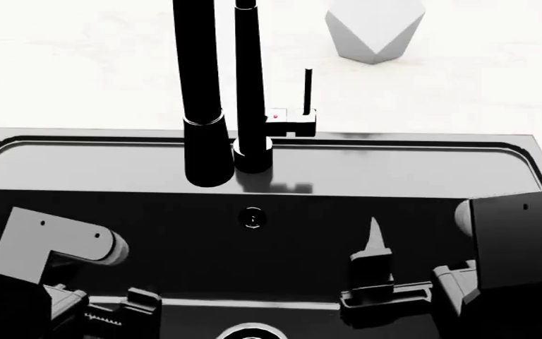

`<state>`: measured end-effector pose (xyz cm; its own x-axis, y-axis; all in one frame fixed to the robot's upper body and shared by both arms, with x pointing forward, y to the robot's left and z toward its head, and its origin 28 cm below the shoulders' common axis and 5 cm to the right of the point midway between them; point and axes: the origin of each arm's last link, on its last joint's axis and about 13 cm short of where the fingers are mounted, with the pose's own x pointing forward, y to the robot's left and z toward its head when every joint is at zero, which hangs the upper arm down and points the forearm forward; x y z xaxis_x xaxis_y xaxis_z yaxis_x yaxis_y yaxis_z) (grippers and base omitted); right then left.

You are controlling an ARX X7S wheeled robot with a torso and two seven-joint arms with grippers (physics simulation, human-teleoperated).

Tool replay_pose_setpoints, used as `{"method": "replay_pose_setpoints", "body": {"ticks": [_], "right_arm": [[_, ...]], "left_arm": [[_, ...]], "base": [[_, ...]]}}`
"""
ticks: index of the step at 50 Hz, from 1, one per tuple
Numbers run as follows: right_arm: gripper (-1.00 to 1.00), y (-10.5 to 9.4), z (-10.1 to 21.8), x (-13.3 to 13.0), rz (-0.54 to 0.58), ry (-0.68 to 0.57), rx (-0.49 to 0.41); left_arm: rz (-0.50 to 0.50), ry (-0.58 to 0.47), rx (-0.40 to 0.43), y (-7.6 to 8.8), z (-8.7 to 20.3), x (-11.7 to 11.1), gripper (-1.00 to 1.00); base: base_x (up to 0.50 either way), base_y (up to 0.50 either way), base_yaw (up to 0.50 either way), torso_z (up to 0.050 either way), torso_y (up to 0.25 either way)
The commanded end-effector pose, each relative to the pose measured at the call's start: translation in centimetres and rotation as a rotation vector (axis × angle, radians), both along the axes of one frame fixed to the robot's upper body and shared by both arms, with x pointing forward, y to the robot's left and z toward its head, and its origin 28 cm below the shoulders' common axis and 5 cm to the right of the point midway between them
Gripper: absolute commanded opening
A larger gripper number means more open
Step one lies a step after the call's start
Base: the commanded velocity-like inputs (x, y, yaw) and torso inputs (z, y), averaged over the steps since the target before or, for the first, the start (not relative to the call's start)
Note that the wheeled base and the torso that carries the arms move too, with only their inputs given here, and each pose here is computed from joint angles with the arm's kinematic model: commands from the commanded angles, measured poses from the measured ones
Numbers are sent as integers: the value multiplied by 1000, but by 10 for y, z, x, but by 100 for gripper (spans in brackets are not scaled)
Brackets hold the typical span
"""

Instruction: There is a mixed pile of frozen fruits and vegetables on the counter. Locate all the frozen vegetables and place the items in a bowl on the counter. Take all the frozen fruits and defrost them in a running sink.

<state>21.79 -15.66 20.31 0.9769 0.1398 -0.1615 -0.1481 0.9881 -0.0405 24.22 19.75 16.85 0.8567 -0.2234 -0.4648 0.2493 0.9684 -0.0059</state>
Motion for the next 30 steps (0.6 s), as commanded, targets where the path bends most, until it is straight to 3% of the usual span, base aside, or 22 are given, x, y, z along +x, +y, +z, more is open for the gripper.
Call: {"method": "replay_pose_setpoints", "body": {"ticks": [1,15,17,30], "right_arm": [[100,-4,19,1,-4,-84,11],[100,-4,34,-37,-16,-157,-3],[100,-5,38,-42,-25,-173,2],[100,-6,63,-56,-8,-214,-13]], "left_arm": [[-33,-133,-86,5,40,-17,100],[8,-195,-80,25,49,-46,100],[17,-212,-84,42,58,-64,100],[32,-290,-96,40,84,-68,100]], "base": [[0,0,0,0,0],[0,0,0,0,0],[0,0,0,0,0],[0,0,0,0,0]]}}
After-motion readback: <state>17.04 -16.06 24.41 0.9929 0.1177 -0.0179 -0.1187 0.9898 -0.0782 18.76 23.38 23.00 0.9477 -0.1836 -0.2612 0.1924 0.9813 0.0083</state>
